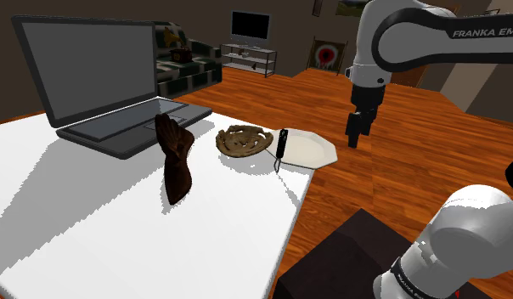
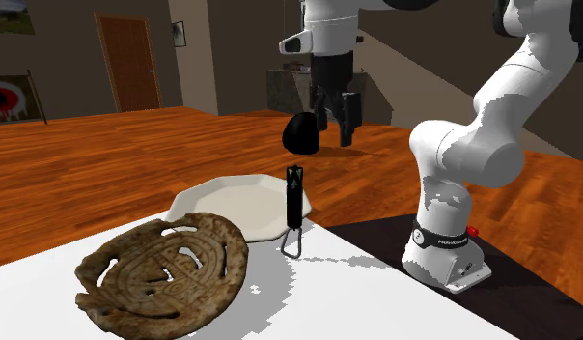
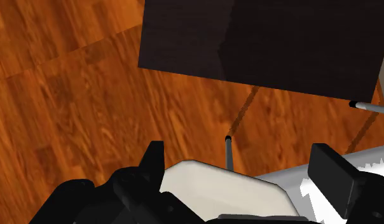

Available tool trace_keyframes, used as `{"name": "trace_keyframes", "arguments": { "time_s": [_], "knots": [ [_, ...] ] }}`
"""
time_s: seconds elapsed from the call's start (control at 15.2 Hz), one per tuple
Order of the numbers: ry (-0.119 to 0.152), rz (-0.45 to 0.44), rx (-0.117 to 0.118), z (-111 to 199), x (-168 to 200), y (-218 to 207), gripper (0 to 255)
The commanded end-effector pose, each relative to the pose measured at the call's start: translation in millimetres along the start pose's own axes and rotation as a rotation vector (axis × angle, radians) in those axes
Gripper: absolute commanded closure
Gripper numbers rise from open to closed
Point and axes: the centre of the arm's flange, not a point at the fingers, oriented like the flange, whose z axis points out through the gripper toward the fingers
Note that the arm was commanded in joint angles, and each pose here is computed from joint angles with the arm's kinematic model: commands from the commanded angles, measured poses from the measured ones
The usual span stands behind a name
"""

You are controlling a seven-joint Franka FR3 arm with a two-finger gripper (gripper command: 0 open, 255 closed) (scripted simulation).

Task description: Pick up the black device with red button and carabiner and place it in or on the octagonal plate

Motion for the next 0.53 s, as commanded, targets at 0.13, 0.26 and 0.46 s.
{"name": "trace_keyframes", "arguments": {
  "time_s": [0.13,0.26,0.46],
  "knots": [
    [0.017,0.024,0.014,-5,14,-18,0],
    [0.033,0.048,0.028,-11,28,-35,0],
    [0.058,0.083,0.049,-20,50,-61,0]
  ]
}}
